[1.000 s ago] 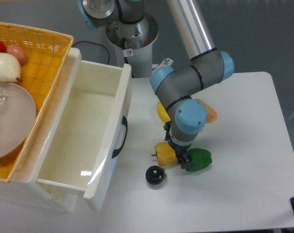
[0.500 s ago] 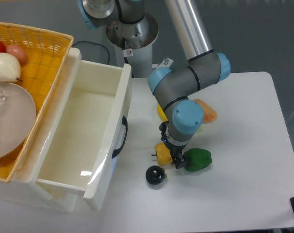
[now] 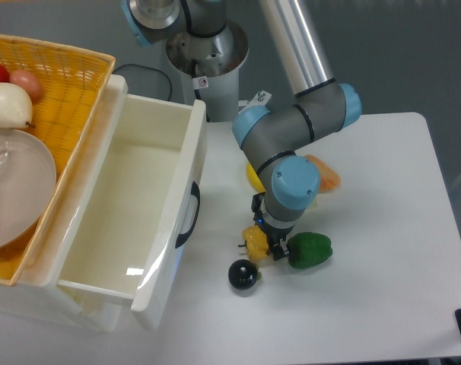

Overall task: Pick up the yellow pepper
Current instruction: 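Close the gripper around the yellow bell pepper, then lift the yellow bell pepper up off the table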

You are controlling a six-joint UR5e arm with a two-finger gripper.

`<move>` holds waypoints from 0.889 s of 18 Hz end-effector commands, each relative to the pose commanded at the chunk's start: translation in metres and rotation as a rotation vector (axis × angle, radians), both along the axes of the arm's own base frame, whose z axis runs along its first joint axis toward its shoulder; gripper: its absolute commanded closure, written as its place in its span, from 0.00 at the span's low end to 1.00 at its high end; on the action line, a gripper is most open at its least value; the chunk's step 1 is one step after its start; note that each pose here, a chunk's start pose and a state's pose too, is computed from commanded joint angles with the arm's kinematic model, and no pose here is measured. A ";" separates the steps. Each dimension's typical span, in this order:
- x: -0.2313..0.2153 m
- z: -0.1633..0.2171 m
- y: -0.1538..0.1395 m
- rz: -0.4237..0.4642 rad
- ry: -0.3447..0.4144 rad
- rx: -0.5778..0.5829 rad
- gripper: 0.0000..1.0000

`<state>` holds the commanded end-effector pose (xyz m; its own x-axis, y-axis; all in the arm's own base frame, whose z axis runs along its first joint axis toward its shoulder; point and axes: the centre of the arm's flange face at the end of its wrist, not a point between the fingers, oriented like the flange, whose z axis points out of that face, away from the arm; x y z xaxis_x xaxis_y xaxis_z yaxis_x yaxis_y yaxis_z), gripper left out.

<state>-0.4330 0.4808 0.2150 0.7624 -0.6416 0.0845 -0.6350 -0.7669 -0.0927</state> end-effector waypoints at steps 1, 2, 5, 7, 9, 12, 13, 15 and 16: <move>0.000 0.002 0.001 0.004 -0.001 0.006 0.89; -0.001 0.004 0.001 0.006 -0.003 0.014 0.89; -0.005 0.015 -0.003 0.014 0.000 0.021 0.90; -0.009 0.029 -0.006 0.014 -0.011 0.015 0.90; -0.006 0.048 -0.008 0.009 -0.019 0.008 0.90; -0.005 0.085 -0.022 0.027 -0.048 -0.009 0.90; -0.004 0.097 -0.023 0.027 -0.052 -0.011 0.90; -0.001 0.114 -0.022 0.022 -0.062 -0.022 0.90; 0.001 0.121 -0.022 0.019 -0.068 -0.026 0.90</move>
<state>-0.4316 0.4586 0.3358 0.7664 -0.6239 0.1529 -0.6132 -0.7815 -0.1150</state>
